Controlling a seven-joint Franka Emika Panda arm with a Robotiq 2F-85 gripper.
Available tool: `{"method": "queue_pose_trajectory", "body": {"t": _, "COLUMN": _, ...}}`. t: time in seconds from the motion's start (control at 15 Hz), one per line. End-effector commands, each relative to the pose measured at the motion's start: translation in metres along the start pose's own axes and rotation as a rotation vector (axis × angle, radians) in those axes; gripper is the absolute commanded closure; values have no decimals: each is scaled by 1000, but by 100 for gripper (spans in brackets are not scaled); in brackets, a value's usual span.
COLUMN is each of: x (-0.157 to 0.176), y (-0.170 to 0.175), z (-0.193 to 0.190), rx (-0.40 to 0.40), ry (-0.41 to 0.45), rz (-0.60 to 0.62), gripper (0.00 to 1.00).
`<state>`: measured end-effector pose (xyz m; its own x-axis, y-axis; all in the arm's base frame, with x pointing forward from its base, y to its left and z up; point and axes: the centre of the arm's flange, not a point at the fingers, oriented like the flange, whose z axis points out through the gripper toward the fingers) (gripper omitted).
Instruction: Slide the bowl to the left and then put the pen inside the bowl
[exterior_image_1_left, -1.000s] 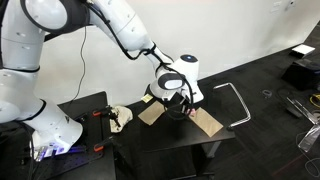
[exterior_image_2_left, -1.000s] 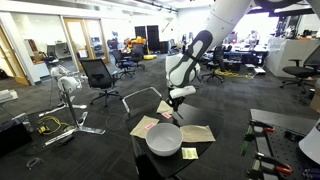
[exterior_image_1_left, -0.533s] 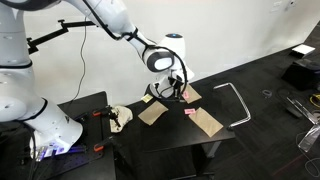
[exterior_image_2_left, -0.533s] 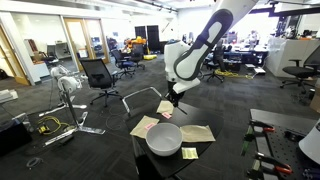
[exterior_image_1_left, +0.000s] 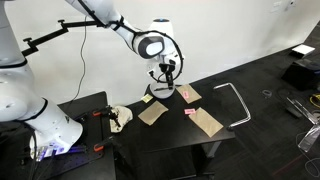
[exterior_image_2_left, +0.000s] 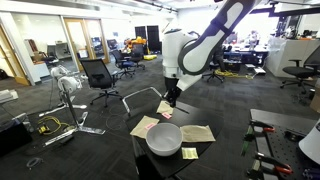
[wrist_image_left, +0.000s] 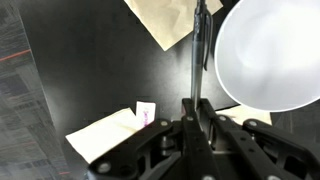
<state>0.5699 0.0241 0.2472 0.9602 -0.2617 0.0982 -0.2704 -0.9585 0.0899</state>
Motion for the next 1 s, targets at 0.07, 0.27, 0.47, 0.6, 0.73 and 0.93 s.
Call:
{"method": "queue_pose_trajectory", "body": {"t": 0.07, "x": -14, "y": -18, "z": -13, "rx": 53, "ry": 12, "rz": -175, "gripper": 97}}
{"method": "queue_pose_trajectory", "body": {"t": 0.27, "x": -13, "y": -30, "z": -6, "rx": 89, "ry": 12, "rz": -285, "gripper": 97}}
{"method": "queue_pose_trajectory", "body": {"t": 0.47, "x": -11, "y": -36, "z": 3, "rx": 139, "ry": -7, "rz": -372, "gripper": 97}}
{"method": "queue_pose_trajectory", "body": {"t": 0.6, "x": -11, "y": -38, "z": 10, "rx": 165, "ry": -21, "rz": -424, "gripper": 97}}
{"method": "queue_pose_trajectory", "body": {"t": 0.73, "x": -10, "y": -40, "z": 17, "rx": 180, "ry": -33, "rz": -464, "gripper": 97}}
{"method": "queue_pose_trajectory", "body": {"t": 0.93, "x": -9, "y": -43, "z": 28, "rx": 191, "ry": -44, "rz": -512, "gripper": 97}}
